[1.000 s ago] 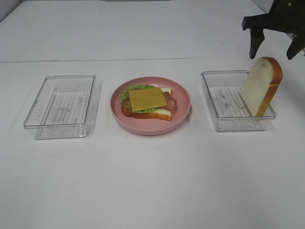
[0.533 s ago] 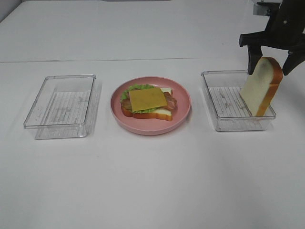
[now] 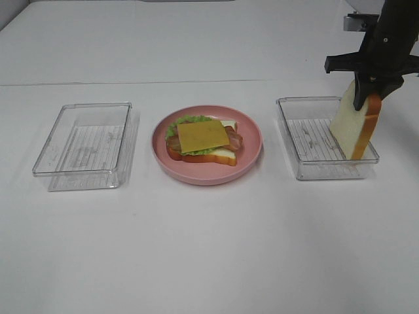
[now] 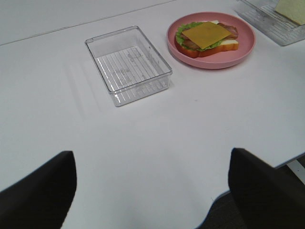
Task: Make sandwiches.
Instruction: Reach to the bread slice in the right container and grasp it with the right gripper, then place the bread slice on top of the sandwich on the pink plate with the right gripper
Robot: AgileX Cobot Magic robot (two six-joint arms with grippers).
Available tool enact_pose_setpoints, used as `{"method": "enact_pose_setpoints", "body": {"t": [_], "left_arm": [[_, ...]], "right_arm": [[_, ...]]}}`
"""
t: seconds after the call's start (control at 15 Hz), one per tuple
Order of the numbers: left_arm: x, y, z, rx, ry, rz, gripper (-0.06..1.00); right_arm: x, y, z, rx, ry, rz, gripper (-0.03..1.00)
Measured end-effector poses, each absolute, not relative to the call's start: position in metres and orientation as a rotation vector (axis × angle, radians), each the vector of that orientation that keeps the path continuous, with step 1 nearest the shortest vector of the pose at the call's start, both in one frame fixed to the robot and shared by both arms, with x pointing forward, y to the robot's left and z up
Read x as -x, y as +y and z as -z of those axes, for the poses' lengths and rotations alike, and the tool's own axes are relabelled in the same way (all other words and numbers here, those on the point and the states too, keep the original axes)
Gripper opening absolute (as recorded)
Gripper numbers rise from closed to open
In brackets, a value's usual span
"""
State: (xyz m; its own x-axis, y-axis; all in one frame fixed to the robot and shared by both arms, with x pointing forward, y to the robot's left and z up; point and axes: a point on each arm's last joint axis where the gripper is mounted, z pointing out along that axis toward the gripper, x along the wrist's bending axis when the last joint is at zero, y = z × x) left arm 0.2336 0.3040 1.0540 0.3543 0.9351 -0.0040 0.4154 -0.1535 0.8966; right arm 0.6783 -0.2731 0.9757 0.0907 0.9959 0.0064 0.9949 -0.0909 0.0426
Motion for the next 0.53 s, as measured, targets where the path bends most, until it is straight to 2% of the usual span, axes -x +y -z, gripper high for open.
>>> {"method": "enact_pose_setpoints", "body": {"t": [0.2, 0.53], "left_arm": [[-0.234, 0.304, -1.054, -1.738, 1.203, -0.743, 0.82], [-0.234, 0.304, -1.054, -1.738, 1.203, -0.743, 0.82]], "right_arm": [[-0.675, -0.273, -0.993, -2.281, 2.076, -0.106, 0.19], [-0.658, -0.266, -1.053, -2.266, 2.032, -0.362, 0.19]]}}
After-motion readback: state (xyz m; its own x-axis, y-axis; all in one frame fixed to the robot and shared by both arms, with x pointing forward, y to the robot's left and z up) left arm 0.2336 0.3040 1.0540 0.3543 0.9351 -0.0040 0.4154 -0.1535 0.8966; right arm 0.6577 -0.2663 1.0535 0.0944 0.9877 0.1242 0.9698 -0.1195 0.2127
